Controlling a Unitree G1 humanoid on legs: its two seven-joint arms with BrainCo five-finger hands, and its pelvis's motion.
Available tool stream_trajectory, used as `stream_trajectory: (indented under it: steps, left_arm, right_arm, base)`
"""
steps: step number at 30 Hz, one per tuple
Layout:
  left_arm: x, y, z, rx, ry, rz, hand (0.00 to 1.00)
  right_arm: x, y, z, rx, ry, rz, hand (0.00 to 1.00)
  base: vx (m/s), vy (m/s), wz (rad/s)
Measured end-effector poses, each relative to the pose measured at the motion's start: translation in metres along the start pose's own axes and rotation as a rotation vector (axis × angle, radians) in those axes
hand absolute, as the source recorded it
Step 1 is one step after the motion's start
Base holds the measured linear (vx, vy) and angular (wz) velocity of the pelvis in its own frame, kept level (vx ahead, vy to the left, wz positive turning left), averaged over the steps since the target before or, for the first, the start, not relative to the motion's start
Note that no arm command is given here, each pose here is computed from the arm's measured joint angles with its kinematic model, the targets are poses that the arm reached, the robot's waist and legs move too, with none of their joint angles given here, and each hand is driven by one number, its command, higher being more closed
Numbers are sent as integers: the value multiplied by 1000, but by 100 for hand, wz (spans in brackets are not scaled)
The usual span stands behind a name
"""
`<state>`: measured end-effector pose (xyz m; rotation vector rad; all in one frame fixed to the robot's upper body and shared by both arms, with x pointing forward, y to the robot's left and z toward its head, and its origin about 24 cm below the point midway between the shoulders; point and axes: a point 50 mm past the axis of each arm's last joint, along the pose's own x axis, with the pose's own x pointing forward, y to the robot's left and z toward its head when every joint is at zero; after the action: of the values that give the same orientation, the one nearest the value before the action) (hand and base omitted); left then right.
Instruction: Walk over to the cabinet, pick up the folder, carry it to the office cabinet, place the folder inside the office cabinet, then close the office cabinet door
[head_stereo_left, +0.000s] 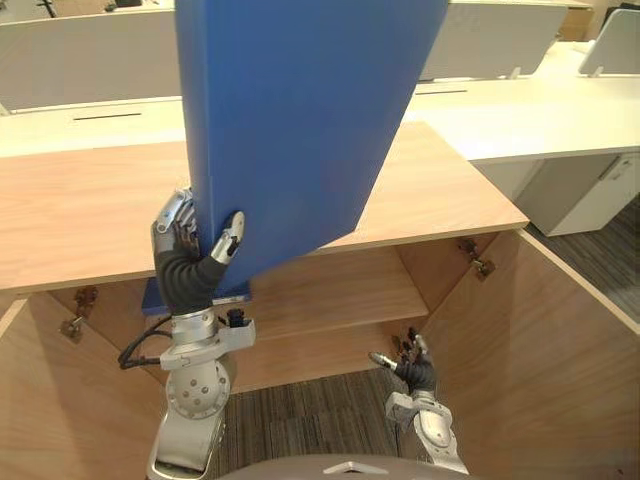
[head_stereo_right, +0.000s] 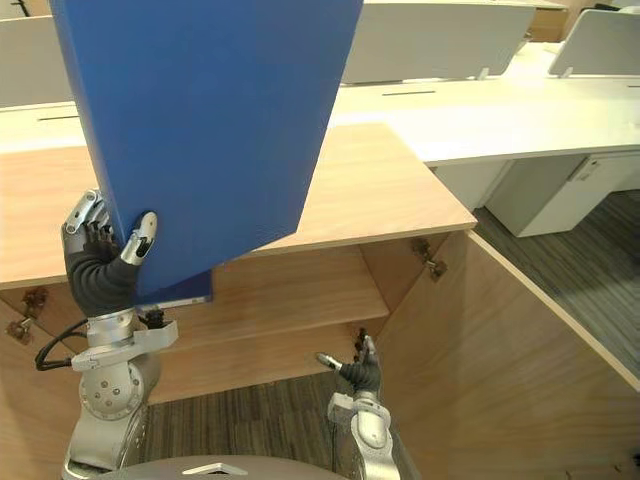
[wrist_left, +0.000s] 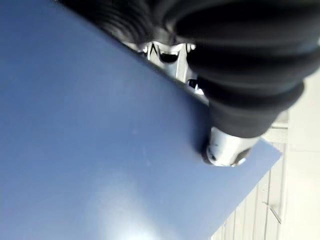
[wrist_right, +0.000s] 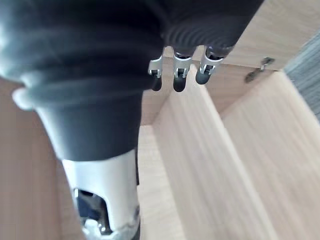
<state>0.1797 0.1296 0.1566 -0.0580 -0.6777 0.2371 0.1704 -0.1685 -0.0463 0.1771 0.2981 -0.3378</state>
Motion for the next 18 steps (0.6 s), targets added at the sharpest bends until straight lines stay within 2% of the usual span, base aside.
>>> stream_trajectory:
  steps: [7,18]
  left_arm:
    - [-14,11,-8,4,101,61,100]
    - [-22,13,-21,1,180,73,100]
  right_arm:
    - [-17,-4,63,129,-303,-40,0]
    - [-42,-6,124,254,-606,-46,0]
  base:
    - [28,-2,-11]
    - [-6,-13,-4]
